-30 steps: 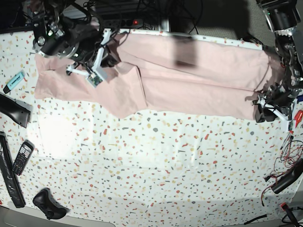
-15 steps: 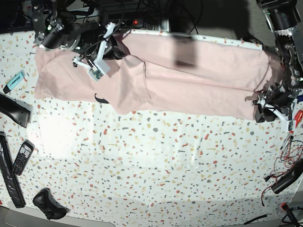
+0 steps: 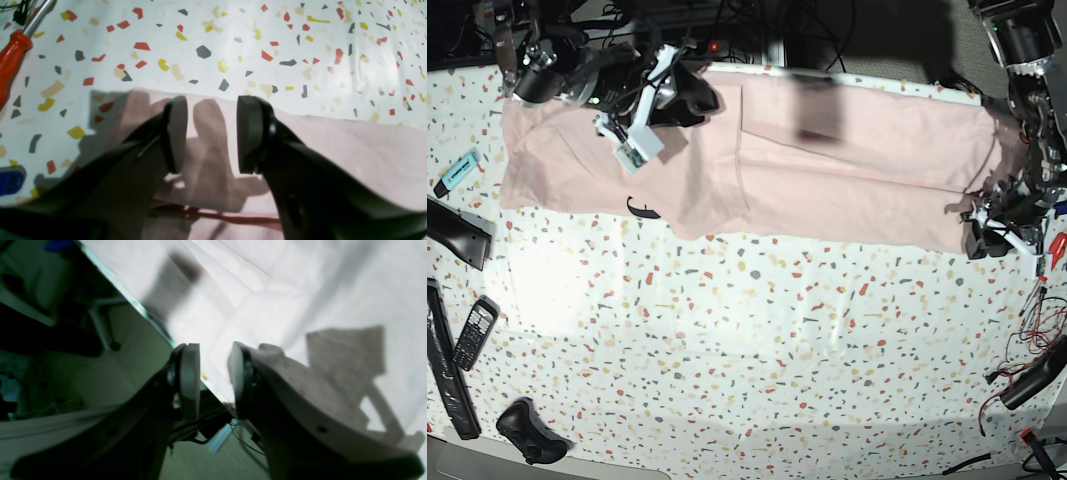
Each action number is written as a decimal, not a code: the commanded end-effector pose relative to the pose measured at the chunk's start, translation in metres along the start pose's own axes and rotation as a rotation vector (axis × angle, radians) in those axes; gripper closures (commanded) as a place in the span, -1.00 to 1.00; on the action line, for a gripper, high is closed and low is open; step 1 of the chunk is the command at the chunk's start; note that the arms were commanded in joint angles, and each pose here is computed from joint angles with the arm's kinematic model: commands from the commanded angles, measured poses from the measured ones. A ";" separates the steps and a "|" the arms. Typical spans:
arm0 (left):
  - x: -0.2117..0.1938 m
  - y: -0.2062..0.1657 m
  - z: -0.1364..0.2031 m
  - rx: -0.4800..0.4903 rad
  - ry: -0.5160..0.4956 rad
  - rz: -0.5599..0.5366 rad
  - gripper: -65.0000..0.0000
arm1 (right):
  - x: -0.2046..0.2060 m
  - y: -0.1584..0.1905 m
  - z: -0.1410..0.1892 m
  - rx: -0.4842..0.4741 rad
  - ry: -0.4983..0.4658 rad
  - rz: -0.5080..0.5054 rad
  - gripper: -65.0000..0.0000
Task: Fold the T-shirt properly
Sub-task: 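Lift the sleeve flap with the right gripper and fold it onto the shirt, then release the hem end with the left gripper and raise it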
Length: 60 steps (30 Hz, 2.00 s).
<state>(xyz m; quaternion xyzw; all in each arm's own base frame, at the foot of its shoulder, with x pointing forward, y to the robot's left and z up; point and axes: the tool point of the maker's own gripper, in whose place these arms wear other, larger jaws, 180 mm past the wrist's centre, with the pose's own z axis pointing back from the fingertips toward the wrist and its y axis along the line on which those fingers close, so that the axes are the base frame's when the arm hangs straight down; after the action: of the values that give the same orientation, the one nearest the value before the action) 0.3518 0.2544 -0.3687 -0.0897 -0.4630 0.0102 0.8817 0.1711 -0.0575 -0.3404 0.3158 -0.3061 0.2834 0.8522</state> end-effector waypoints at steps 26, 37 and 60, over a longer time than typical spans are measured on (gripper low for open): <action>-0.032 0.092 0.056 0.059 0.076 0.135 0.27 | 0.002 0.001 0.004 0.002 0.011 0.019 0.49; -0.049 0.083 0.043 -0.134 0.047 0.377 0.27 | 0.001 0.001 0.004 0.002 0.014 0.019 0.49; -0.050 0.045 0.031 -0.263 -0.001 0.540 0.56 | 0.001 0.001 0.004 0.002 0.015 0.019 0.49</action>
<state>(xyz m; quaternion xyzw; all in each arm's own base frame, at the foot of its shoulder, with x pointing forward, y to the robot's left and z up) 0.2941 0.2922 -0.4106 -0.3252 -0.4046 0.1903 0.8333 0.1658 -0.0617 -0.3474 0.3042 -0.2851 0.2920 0.8608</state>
